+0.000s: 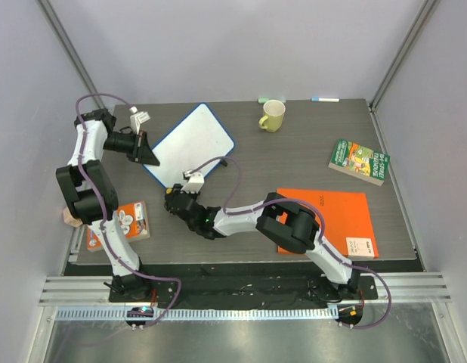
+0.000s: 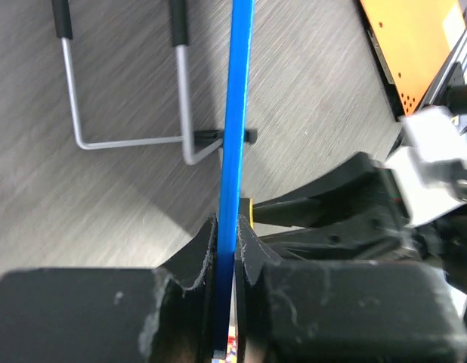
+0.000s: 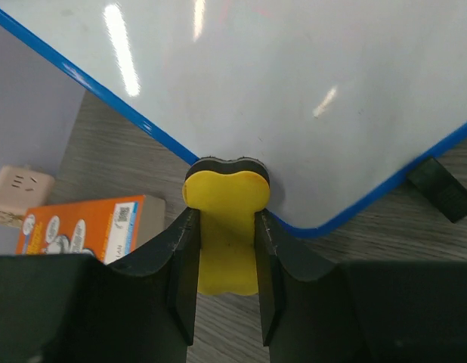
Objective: Erase the whiteboard
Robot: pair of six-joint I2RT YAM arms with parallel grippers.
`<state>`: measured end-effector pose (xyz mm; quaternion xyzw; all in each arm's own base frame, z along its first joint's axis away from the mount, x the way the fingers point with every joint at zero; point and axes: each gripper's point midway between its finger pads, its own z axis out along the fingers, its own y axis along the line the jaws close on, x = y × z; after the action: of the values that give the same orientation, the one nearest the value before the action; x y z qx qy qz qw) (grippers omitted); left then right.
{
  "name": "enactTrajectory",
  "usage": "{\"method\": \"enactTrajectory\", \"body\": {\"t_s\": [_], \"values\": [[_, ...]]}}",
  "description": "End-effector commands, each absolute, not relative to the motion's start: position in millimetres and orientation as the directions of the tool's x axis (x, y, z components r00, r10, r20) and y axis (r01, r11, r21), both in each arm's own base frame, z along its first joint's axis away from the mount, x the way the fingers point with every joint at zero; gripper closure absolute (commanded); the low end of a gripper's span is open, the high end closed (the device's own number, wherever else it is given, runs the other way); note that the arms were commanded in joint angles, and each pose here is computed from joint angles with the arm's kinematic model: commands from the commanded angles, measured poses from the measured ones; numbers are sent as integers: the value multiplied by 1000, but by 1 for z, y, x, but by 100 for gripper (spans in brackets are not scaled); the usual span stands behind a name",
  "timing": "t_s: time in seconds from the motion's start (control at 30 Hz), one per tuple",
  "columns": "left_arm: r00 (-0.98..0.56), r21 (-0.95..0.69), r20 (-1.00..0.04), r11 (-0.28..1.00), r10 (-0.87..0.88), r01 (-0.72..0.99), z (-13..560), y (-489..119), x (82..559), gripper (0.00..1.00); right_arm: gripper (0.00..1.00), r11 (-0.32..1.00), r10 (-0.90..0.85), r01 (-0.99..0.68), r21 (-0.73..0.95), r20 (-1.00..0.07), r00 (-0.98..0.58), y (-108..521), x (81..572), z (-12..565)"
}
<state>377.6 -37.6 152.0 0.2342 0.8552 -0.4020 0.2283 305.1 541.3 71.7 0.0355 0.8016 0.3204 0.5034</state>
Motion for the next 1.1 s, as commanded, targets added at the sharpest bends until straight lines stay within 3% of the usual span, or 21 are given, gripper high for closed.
{"method": "enactTrajectory", "body": {"t_s": [0.0,0.3,0.73,1.07], "values": [[-848,-729,-491,438,200,526,195,-82,329,100,99,876,245,-206,437,-770,-590,494,319,11],[-871,-713,-457,509,182,481,195,-75,337,100,99,816,347,-290,500,-825,-445,470,347,110],[-873,-698,-442,533,204,478,192,-71,339,100,99,795,516,-195,574,-810,-278,387,446,166],[-876,-704,-428,527,220,476,188,-70,335,100,99,754,521,-289,590,-805,-283,444,494,163]]}}
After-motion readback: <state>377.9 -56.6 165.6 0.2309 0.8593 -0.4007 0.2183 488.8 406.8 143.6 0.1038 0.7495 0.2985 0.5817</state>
